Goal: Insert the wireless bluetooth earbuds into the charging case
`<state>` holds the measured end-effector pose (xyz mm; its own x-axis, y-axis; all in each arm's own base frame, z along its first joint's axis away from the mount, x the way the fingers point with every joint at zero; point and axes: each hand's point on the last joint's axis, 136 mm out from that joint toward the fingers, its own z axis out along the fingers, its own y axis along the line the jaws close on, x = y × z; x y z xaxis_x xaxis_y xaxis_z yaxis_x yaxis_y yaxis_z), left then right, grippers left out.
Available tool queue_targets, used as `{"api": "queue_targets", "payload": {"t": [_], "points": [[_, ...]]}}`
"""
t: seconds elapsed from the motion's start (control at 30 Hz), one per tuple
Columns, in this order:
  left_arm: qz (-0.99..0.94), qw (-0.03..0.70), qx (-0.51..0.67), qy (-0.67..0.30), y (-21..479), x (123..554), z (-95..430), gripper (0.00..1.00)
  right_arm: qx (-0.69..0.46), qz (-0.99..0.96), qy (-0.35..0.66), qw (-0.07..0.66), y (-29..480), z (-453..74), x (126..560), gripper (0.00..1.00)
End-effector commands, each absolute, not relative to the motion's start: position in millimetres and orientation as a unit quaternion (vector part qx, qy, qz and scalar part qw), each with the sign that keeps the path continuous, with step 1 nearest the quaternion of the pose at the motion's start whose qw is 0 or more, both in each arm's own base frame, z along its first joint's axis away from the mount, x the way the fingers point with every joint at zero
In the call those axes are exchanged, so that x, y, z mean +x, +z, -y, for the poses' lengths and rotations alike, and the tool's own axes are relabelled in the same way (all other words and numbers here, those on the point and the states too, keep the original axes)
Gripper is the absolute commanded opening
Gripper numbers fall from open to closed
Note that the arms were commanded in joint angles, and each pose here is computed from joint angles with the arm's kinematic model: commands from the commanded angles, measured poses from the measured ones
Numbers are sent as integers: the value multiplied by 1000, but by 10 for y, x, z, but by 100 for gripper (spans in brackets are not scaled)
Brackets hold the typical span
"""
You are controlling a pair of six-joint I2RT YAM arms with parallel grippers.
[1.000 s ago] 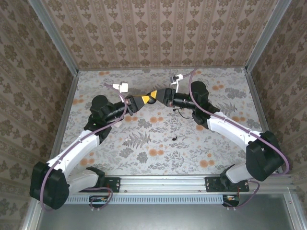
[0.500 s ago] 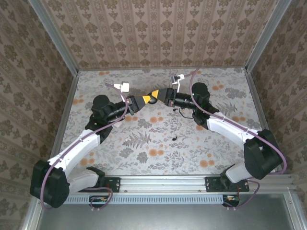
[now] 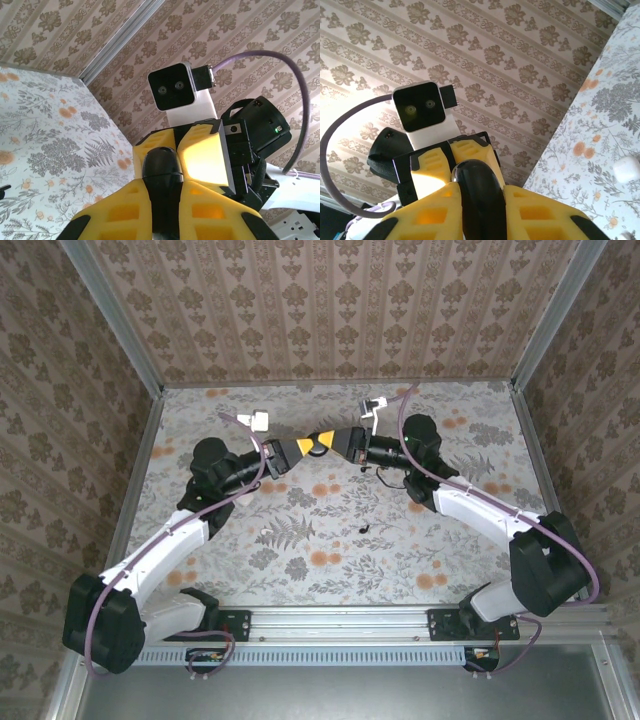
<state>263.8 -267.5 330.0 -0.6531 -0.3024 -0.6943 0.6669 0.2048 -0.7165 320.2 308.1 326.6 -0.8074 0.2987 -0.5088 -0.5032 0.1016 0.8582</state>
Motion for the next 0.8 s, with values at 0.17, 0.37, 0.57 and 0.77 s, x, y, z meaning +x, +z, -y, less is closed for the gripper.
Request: {"api": "queue_targets", "payload": {"t": [0.17, 0.37, 0.57, 0.77], "points": [[-659, 409, 158, -611, 3453, 2626, 2652, 41, -142, -662, 661, 324, 3467, -3071, 3108, 9], [-670, 431, 182, -576, 3470, 2575, 2563, 67, -196, -690, 600, 355, 3551, -3001, 3029, 8], [-683, 443, 218, -537, 3487, 2533, 2403, 73, -258, -708, 539, 376, 3586, -2929, 2917, 7], [-641, 463, 312, -526, 3446, 2297, 2437, 76, -310, -700, 506, 398, 3610, -2880, 2817, 8]]}}
